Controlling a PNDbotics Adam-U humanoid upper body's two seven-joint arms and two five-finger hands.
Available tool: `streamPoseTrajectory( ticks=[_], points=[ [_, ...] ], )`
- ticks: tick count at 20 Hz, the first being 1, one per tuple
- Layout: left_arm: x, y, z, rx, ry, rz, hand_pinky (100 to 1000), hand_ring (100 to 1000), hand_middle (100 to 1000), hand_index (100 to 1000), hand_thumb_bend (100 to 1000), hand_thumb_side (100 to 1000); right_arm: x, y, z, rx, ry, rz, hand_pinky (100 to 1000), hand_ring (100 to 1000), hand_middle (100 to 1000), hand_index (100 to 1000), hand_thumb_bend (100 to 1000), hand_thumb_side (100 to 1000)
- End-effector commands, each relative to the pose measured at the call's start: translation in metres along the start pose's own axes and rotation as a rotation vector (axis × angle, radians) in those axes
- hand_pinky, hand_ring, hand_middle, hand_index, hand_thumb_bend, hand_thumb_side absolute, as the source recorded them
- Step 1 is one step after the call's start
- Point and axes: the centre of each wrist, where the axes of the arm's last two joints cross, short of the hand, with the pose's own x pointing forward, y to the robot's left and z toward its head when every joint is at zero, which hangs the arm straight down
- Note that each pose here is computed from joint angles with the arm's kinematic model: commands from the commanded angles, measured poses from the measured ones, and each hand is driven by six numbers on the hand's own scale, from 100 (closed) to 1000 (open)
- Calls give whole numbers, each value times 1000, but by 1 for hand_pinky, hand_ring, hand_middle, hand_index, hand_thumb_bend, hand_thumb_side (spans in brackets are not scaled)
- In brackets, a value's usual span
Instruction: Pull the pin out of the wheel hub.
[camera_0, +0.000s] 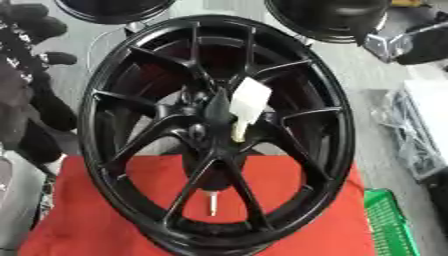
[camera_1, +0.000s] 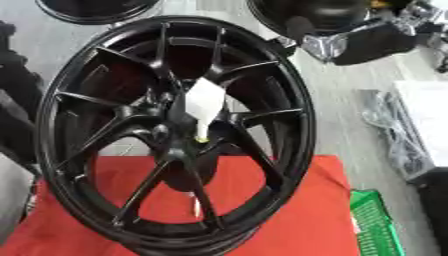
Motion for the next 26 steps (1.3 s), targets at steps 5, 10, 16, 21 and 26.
streamPoseTrajectory(
  ticks=[5,10,16,21,26],
  points=[
    [6,3,-2,-5,-16,-19,615,779,601,681,100,703,11,1,-12,124,-70,76,840,788,750,821,100,224],
    [6,3,-2,-8,-15,-19,615,780,601,681,100,703,15,5,-20,208,-159,142,848,799,761,827,100,268],
    [5,3,-2,-8,-13,-16,615,781,601,680,100,703,21,7,-31,285,-265,232,855,807,772,837,100,308],
    [5,3,-1,-9,-10,-17,614,782,602,680,100,705,17,3,-38,345,-319,298,869,815,783,854,100,356],
    [5,3,-1,-5,-9,-15,615,783,603,680,100,706,18,-7,-51,385,-353,348,873,816,784,854,100,396]
  ],
)
